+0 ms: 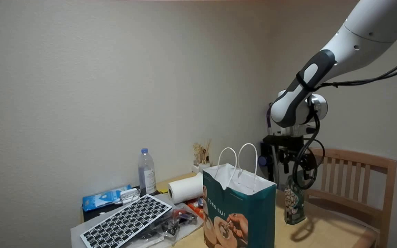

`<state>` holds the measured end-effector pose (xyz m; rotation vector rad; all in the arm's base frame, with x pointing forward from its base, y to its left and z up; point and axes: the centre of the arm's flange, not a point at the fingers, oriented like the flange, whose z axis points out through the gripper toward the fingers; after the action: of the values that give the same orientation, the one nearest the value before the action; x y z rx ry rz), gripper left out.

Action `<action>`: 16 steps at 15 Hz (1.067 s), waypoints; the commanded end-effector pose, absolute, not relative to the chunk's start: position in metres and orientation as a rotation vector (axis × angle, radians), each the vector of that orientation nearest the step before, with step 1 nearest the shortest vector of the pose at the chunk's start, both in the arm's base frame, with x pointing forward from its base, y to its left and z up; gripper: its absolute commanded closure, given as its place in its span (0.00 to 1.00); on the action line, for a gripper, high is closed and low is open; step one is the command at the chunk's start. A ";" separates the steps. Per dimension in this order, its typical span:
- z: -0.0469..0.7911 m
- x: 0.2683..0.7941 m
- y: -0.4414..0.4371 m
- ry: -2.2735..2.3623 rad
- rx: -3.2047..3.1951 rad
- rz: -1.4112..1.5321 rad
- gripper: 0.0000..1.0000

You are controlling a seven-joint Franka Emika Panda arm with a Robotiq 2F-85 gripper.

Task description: Put the green packet in the bag

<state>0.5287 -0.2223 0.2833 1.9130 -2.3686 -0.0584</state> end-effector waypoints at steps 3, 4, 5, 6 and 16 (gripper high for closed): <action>0.277 0.538 -0.244 -2.445 1.925 -0.101 0.47; 0.278 0.539 -0.246 -2.458 1.923 -0.105 0.53; 0.279 0.540 -0.248 -2.473 1.919 -0.106 0.59; 0.280 0.541 -0.249 -2.484 1.916 -0.106 0.67; 0.361 0.536 -0.229 -2.561 1.964 0.139 1.00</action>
<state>0.5509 -0.2477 0.3125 1.8972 -2.5449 -0.0005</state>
